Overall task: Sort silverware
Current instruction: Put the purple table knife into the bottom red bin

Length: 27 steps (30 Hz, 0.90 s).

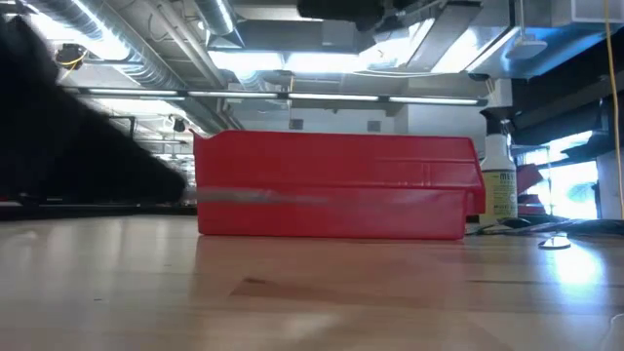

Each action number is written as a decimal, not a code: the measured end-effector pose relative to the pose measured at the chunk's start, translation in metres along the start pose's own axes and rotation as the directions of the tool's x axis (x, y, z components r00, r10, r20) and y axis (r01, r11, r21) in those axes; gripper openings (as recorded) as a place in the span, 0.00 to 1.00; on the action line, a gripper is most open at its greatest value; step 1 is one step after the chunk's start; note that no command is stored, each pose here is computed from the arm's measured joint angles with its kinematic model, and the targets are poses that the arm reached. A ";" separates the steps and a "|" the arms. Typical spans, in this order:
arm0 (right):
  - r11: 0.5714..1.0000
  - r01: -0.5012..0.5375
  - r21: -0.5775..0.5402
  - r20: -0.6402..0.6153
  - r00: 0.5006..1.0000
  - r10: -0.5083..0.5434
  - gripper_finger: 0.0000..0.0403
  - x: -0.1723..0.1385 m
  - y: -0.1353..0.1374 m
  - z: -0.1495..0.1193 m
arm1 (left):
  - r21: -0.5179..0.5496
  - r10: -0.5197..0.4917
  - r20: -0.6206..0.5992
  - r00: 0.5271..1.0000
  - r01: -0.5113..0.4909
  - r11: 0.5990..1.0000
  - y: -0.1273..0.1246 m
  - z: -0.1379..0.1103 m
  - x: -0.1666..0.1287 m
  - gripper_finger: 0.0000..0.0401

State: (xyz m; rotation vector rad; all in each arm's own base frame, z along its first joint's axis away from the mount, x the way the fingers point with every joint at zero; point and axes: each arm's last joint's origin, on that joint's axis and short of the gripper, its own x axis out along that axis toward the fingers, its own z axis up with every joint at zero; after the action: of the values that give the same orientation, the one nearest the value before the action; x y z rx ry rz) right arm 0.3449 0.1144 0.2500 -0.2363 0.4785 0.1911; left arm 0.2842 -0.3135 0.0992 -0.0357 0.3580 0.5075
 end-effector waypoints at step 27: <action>1.000 -0.017 0.006 -0.312 0.950 0.018 0.27 -0.115 -0.019 -0.004 | 0.099 0.178 0.068 0.982 -0.184 0.978 0.000 0.087 0.075 0.07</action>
State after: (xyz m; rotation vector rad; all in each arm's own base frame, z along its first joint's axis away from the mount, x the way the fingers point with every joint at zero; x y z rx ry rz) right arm 0.2477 0.0804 0.3044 -0.2603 0.7959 0.1708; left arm 0.3738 -0.2675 0.1553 0.1146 0.3310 0.6681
